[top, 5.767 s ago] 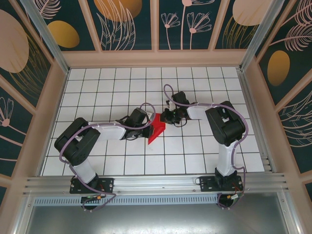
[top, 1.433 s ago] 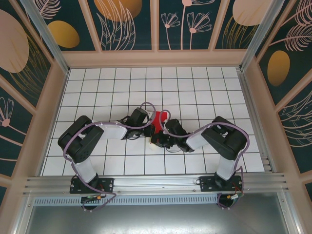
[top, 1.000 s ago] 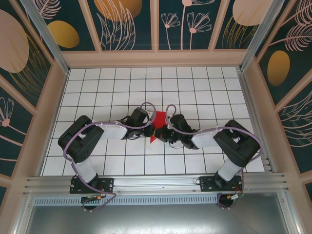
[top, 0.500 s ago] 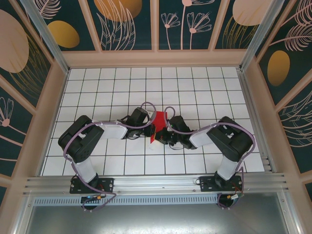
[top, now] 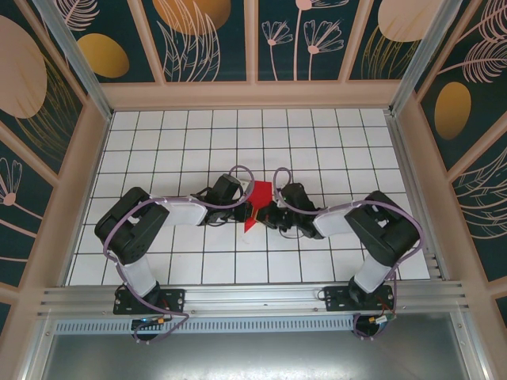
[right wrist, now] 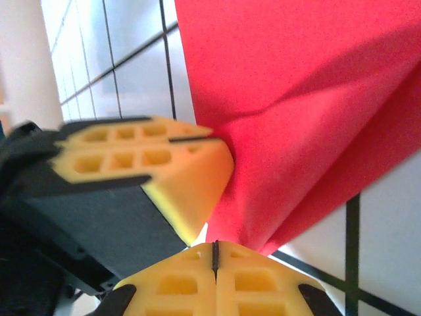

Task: Fold a paper plane with a square sheet of paper (pick it up from the middle)
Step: Third fold the triangle at the center of the table.

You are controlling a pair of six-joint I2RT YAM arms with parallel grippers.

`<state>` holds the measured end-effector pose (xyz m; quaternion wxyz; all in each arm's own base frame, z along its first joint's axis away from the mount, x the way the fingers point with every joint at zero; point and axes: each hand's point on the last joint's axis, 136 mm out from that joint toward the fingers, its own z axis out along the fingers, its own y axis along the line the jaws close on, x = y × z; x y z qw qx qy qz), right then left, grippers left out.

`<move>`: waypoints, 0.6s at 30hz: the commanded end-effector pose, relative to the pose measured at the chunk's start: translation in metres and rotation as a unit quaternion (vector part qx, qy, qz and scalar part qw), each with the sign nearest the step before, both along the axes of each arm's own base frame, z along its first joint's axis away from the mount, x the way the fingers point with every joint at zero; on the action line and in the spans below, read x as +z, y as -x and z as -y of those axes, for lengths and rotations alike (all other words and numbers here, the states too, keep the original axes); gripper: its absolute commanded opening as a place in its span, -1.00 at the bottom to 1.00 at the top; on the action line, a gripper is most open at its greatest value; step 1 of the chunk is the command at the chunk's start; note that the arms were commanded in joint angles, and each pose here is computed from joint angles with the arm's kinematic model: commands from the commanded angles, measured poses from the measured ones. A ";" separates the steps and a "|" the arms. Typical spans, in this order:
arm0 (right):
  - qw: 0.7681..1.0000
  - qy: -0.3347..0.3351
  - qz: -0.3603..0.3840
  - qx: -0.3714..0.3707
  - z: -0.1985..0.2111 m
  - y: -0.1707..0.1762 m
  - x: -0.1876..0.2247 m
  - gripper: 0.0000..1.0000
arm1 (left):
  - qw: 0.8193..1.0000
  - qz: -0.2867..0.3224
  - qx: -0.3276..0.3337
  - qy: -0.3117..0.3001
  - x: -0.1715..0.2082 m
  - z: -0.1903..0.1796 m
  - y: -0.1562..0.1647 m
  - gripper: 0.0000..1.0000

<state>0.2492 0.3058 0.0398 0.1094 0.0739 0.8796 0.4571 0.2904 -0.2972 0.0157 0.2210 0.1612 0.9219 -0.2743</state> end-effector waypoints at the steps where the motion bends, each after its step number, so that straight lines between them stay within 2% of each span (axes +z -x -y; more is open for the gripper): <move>1: 1.000 -0.014 0.016 0.010 -0.001 -0.008 0.009 -1.00 | 0.999 -0.033 -0.011 -0.032 -0.021 -0.009 0.011 -1.00; 11: 1.000 -0.013 0.008 0.016 -0.005 -0.011 -0.001 -1.00 | 0.999 -0.034 -0.013 -0.032 -0.021 -0.008 0.010 -1.00; 18: 0.999 0.031 -0.017 0.008 0.009 -0.005 -0.030 -1.00 | 0.999 -0.035 -0.014 -0.036 -0.022 -0.009 0.011 -1.00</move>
